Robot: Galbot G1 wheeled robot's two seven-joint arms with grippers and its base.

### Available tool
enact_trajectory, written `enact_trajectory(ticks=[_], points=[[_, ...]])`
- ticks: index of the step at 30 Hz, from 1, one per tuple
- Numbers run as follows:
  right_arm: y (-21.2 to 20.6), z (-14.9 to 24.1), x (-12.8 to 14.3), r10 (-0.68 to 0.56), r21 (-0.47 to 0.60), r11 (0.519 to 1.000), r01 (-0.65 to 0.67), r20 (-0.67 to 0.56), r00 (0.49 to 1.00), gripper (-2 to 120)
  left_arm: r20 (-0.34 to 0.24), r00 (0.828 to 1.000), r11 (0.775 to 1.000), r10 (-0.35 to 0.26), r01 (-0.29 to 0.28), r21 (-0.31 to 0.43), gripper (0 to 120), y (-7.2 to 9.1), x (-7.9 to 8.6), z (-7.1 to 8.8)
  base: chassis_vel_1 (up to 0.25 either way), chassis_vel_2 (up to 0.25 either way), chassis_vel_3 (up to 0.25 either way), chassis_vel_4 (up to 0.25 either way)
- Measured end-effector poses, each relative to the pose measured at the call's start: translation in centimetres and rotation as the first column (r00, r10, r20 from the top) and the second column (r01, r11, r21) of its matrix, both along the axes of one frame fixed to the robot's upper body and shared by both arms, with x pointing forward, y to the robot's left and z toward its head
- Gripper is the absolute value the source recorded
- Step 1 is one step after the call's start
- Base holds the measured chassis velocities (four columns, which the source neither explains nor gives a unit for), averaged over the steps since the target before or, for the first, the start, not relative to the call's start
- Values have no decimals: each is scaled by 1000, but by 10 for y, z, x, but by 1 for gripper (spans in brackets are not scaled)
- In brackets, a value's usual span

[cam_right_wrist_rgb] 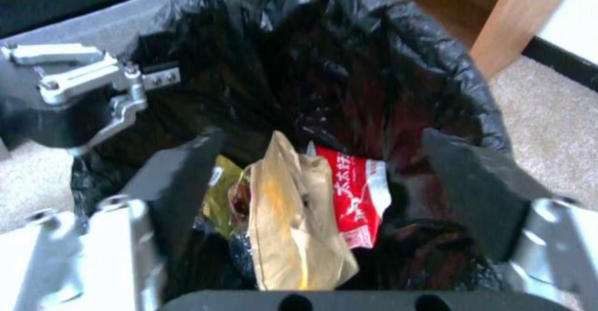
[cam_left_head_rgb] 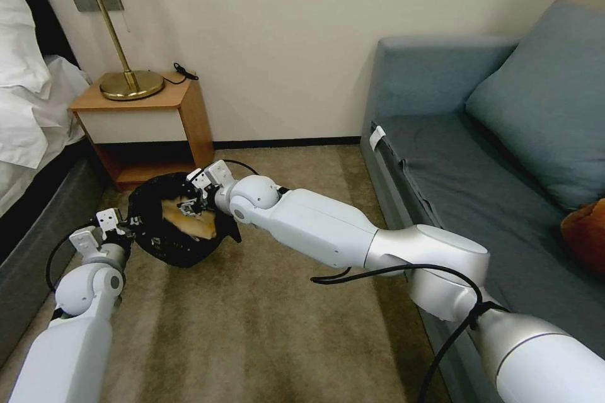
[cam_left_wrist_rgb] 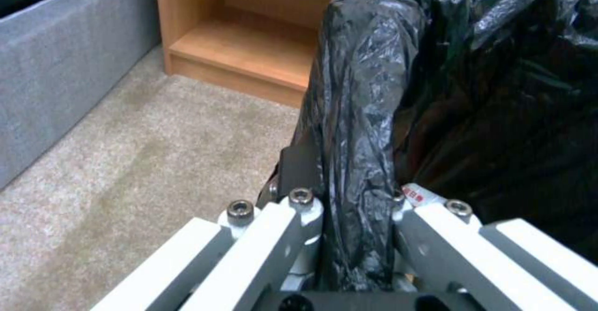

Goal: Pick up the trash bin, then pick up the garbage on the floor and place it into the trash bin.

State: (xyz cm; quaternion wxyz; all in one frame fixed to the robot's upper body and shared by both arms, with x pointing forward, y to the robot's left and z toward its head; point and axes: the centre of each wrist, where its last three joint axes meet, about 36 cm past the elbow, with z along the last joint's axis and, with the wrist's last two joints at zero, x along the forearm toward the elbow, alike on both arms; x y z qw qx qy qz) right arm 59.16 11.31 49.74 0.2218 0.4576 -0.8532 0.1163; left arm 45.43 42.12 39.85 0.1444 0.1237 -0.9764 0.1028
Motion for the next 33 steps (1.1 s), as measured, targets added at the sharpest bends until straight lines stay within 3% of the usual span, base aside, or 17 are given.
enact_trajectory(ticks=[1, 4, 11, 15, 21, 26, 33], points=[[-1, 2, 1, -8, 7, 1000, 8, 9, 1000, 93, -3, 1000, 1000, 9, -9, -2, 3, 0, 1, -1, 0, 0, 0, 0], [-5, 9, 8, -48, 29, 998, 47, 21, 999, 99, -11, 999, 999, 40, -40, -12, 3, 2, 2, -1, 0, 0, 0, 0], [-18, 29, 30, -127, 74, 989, 124, 38, 991, 100, -32, 992, 987, 122, -124, -99, 3, 8, 6, 8, 0, 0, 0, 0], [-24, 38, 38, -161, 102, 982, 156, 45, 986, 100, -75, 981, 962, 177, -189, -198, 3, 11, 8, 25, 0, 0, 0, 0], [-29, 34, 39, -178, 116, 978, 172, 39, 983, 100, -152, 970, 924, 189, -228, -307, 3, 4, 6, 41, 0, 0, 0, 0], [-49, 27, 48, -215, 112, 971, 209, 42, 976, 100, -187, 962, 918, 199, -249, -309, 3, 3, 2, 44, 0, 0, 0, 0], [-83, 15, 61, -280, 113, 955, 273, 47, 959, 100, -238, 941, 907, 240, -304, -292, 3, 17, -3, 37, 0, 0, 0, 0]])
